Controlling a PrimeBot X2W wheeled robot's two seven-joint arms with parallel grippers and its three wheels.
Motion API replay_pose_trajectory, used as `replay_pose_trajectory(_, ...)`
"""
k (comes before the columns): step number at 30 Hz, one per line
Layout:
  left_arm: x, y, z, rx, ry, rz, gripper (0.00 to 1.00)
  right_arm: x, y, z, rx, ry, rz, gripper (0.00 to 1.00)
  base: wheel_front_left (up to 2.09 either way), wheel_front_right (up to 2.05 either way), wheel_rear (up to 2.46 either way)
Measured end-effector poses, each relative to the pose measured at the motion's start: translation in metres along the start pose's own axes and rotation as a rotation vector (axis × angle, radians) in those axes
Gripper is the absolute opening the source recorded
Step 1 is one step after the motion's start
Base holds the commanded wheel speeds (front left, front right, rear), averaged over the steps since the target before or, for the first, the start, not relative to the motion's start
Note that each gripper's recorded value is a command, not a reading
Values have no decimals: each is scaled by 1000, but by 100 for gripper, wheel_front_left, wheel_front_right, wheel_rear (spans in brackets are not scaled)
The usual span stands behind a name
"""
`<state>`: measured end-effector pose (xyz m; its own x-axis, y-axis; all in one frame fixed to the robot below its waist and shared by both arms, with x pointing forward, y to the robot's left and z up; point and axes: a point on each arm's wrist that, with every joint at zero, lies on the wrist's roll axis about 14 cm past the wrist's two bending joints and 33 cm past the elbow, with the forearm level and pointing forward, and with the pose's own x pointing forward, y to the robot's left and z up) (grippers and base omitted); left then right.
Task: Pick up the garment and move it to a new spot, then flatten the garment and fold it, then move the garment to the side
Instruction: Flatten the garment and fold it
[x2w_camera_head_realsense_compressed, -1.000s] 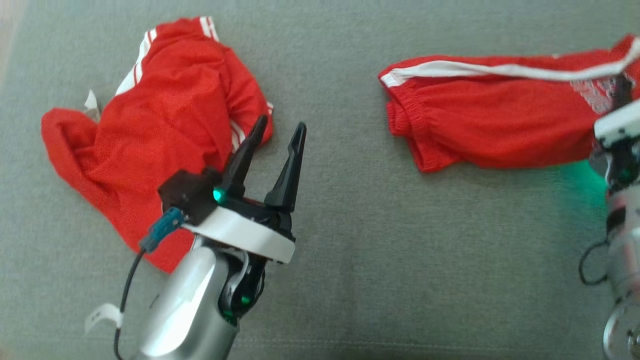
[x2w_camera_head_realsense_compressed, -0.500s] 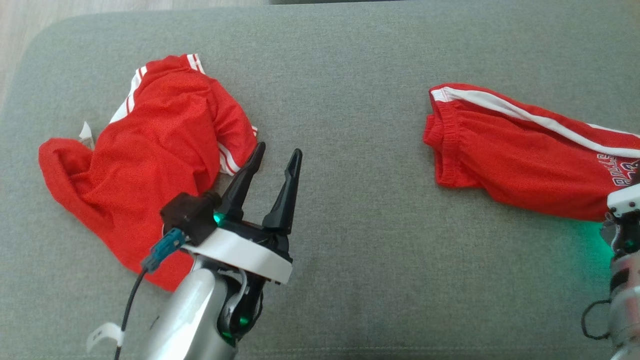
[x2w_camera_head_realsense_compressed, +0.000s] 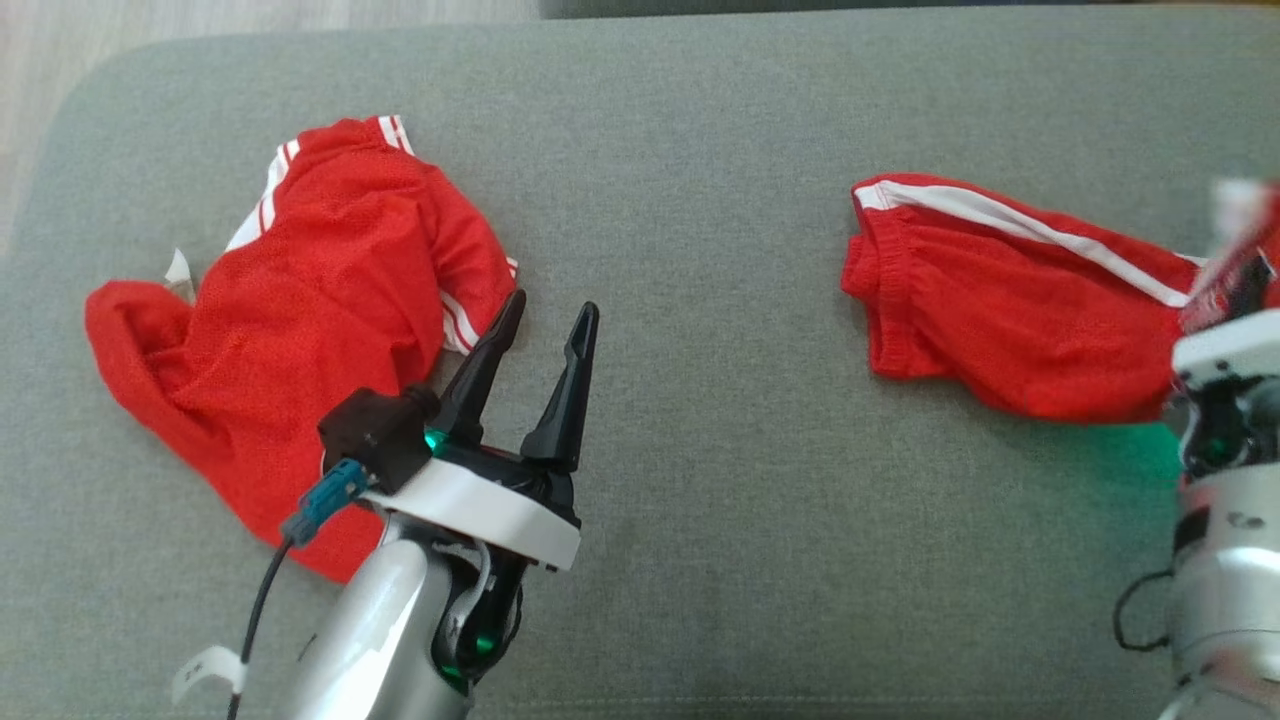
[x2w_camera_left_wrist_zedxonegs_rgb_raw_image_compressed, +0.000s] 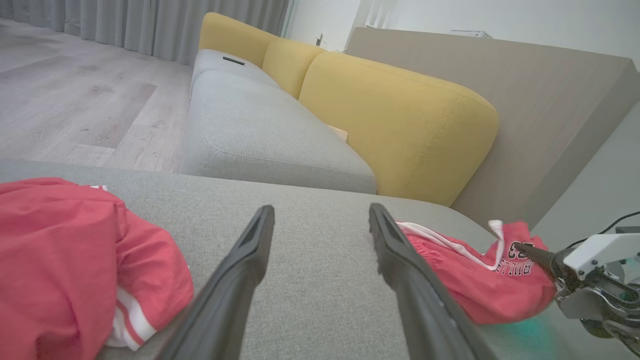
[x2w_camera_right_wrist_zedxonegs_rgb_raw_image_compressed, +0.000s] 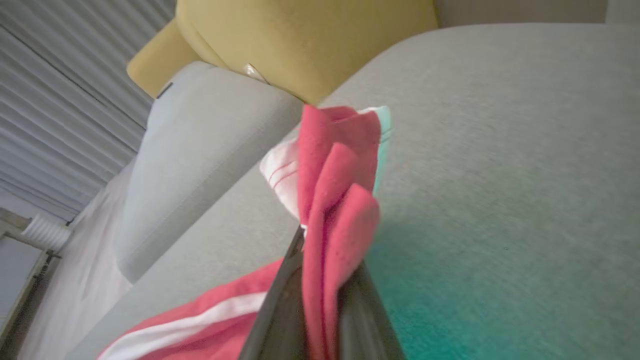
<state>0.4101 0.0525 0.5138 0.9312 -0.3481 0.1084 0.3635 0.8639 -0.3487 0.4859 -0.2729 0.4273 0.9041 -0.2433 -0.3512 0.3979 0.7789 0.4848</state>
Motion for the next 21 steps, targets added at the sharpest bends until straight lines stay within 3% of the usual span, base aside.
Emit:
replay_pose_trajectory(5, -3, -2, 8, 9, -19, -2, 100, -8, 34, 7, 1, -36, 110, 0, 0, 0, 0)
replay_pose_trajectory(21, -23, 4, 16, 20, -38, 39, 100, -50, 117, -34, -13, 58, 412, 0, 0, 0, 0)
